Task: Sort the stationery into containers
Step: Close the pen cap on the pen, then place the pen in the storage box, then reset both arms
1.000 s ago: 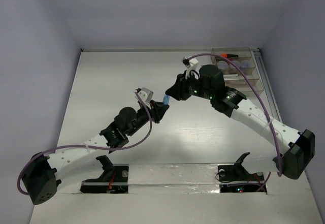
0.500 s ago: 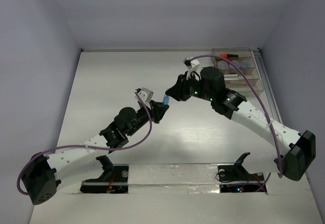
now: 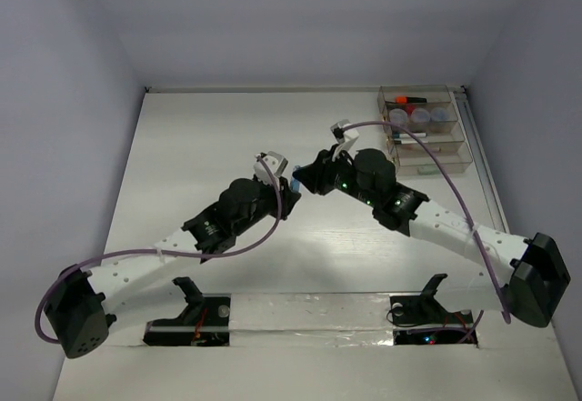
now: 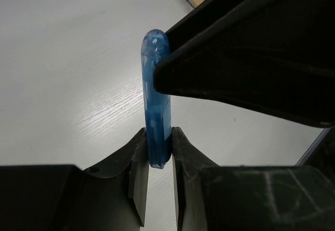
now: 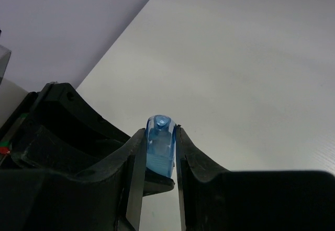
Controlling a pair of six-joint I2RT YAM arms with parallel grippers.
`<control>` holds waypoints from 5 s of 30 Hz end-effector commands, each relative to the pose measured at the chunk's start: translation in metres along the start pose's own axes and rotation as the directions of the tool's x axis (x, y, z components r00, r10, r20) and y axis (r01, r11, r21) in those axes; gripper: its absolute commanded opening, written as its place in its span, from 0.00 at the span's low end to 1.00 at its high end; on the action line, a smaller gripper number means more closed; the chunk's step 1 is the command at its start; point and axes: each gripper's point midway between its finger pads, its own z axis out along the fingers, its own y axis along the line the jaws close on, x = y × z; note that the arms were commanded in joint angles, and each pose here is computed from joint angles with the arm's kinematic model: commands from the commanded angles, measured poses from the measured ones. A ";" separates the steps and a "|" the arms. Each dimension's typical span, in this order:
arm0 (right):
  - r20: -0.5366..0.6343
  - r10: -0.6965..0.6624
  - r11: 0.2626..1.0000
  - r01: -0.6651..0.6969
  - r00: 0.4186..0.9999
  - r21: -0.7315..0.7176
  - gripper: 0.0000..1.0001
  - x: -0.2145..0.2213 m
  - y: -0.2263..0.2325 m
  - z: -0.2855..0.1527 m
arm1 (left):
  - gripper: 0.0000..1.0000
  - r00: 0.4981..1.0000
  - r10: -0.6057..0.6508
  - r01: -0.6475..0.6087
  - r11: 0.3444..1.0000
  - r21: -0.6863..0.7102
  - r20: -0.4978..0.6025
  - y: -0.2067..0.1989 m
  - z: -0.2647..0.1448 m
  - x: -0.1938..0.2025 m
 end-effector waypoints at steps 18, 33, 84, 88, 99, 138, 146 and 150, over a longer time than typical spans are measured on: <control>-0.427 0.121 0.974 -0.024 0.896 0.226 0.00 0.162 -0.045 -0.050 | 0.00 0.826 -0.136 0.002 0.971 0.238 0.547 -0.061 -0.042 -0.201; 0.073 -0.161 0.982 0.152 0.984 0.115 0.78 -0.034 0.011 -0.102 | 0.00 0.918 -0.174 0.055 0.946 0.319 0.357 -0.049 -0.034 -0.086; 0.120 0.022 0.989 -0.004 0.992 -0.147 0.00 -0.064 0.010 -0.061 | 0.79 0.923 -0.244 0.087 0.886 0.456 0.298 -0.070 -0.036 -0.073; 0.177 0.040 0.999 -0.045 0.983 0.024 0.00 -0.080 -0.041 -0.065 | 0.90 0.936 -0.206 0.098 0.933 0.347 0.287 -0.050 -0.035 -0.062; 0.499 0.062 0.709 -0.390 0.864 0.587 0.00 -0.106 -0.246 -0.152 | 0.99 0.945 -0.143 0.093 0.980 0.177 0.294 -0.007 -0.061 -0.027; 0.614 0.216 0.393 -0.644 0.759 0.657 0.54 -0.046 -0.409 -0.164 | 0.99 0.957 -0.087 0.066 0.994 0.083 0.276 0.015 -0.056 -0.002; 0.615 0.199 0.404 -0.636 0.763 0.658 0.69 -0.054 -0.396 -0.173 | 0.99 0.952 -0.086 0.066 0.995 0.078 0.292 0.017 -0.059 -0.006; 0.627 0.159 0.496 -0.611 0.762 0.617 0.69 -0.077 -0.364 -0.181 | 0.99 0.948 -0.092 0.074 0.995 0.070 0.303 0.019 -0.061 -0.007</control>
